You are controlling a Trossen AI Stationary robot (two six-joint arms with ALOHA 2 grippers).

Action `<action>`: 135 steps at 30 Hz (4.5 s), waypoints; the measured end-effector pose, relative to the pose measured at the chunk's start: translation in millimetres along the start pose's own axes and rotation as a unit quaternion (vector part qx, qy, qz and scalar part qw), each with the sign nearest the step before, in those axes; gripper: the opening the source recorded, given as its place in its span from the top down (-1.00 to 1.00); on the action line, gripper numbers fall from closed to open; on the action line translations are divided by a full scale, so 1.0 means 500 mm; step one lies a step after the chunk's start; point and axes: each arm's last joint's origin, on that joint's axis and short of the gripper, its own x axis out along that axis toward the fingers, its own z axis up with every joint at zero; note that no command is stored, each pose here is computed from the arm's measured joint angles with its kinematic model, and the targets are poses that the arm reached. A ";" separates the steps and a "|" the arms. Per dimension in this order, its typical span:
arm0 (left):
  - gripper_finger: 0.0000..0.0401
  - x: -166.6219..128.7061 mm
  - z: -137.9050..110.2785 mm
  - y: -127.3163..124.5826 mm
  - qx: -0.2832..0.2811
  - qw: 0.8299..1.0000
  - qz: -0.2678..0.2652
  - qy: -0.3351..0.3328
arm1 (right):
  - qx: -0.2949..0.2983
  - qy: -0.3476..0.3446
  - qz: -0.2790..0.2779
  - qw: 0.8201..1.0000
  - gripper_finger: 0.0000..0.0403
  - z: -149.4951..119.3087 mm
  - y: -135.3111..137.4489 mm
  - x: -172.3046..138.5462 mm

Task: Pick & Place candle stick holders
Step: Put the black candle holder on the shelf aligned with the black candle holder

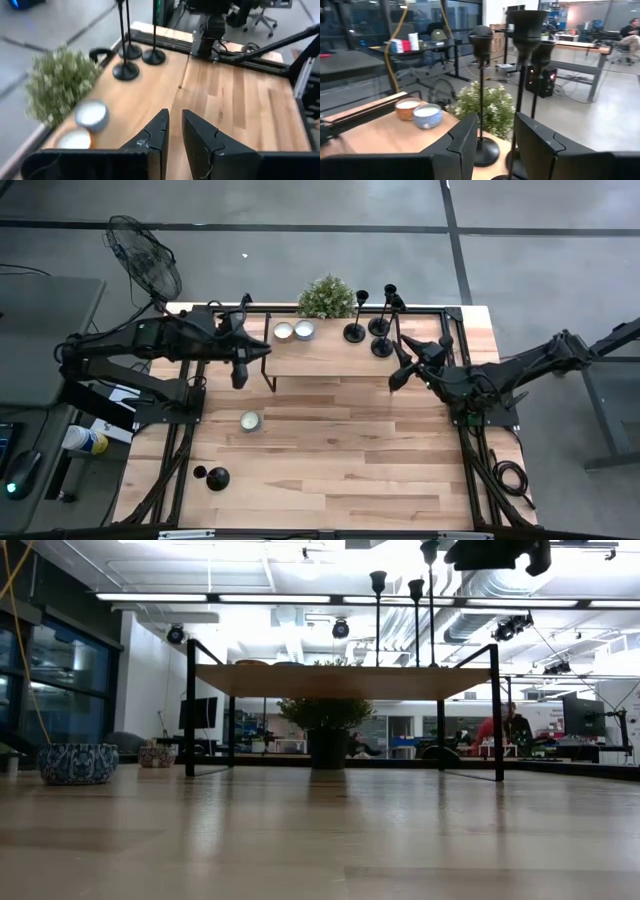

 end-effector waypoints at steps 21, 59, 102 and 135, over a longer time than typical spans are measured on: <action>0.75 -0.049 -0.098 -0.003 -0.217 0.942 0.012 0.257 | -0.016 0.030 0.144 0.989 0.39 -0.014 0.026 -0.051; 0.13 -0.092 -0.244 -0.261 -0.243 0.795 0.031 0.556 | -0.051 0.057 0.246 0.966 0.39 -0.023 0.036 -0.058; 0.27 -0.082 -0.329 -0.344 -0.120 0.823 0.074 0.550 | -0.058 0.069 0.278 0.956 0.39 -0.027 0.038 -0.060; 0.99 -0.083 -0.272 -0.353 -0.199 0.835 0.066 0.508 | -0.056 0.085 0.345 0.933 0.39 -0.029 0.044 -0.065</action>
